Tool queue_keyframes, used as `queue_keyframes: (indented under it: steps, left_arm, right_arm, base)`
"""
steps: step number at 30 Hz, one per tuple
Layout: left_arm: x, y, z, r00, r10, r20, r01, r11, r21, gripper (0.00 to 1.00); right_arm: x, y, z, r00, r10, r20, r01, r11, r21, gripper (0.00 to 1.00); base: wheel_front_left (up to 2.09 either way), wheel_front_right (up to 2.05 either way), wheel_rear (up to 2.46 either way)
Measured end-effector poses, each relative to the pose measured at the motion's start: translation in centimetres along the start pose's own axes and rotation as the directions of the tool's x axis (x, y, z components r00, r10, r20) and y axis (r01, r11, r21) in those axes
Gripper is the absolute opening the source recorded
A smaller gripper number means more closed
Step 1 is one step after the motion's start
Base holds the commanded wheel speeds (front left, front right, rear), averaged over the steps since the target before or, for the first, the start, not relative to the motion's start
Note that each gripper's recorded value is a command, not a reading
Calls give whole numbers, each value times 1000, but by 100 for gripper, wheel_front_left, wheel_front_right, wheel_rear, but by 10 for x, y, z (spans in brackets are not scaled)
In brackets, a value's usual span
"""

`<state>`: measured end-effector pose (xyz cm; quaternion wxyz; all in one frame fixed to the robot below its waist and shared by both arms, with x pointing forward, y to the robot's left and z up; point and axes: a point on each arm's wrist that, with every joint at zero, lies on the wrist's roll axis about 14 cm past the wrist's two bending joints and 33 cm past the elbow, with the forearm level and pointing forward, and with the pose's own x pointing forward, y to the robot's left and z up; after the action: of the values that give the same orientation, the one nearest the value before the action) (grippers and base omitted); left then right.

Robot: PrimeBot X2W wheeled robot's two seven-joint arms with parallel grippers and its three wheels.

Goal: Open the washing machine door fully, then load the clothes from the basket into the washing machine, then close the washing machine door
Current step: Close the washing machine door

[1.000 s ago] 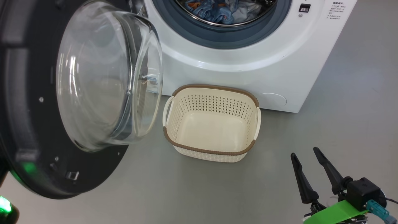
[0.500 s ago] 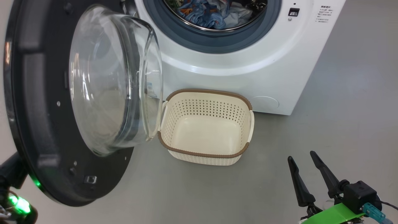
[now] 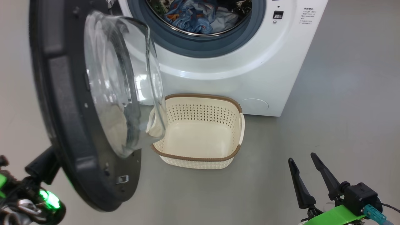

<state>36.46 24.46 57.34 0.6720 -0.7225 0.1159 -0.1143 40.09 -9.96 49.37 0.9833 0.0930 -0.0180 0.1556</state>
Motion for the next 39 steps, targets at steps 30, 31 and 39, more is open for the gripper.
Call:
queue_keyframes:
  steps: [30,31,39]
  left_arm:
    - [78,-1,-76,983,-78,-167,70,996,-51,0]
    - [82,-2,-78,982,-82,-171,75,996,-51,0]
    - [104,-3,-92,975,-101,-197,90,994,-66,0]
  right_arm:
    - [-34,-29,6,994,-106,3,106,994,-22,100]
    - [-36,-30,7,994,-111,5,111,994,-23,100]
    - [-44,-40,10,989,-148,12,148,989,-28,100]
  base:
    - [0,0,0]
    - [0,0,0]
    - [0,0,0]
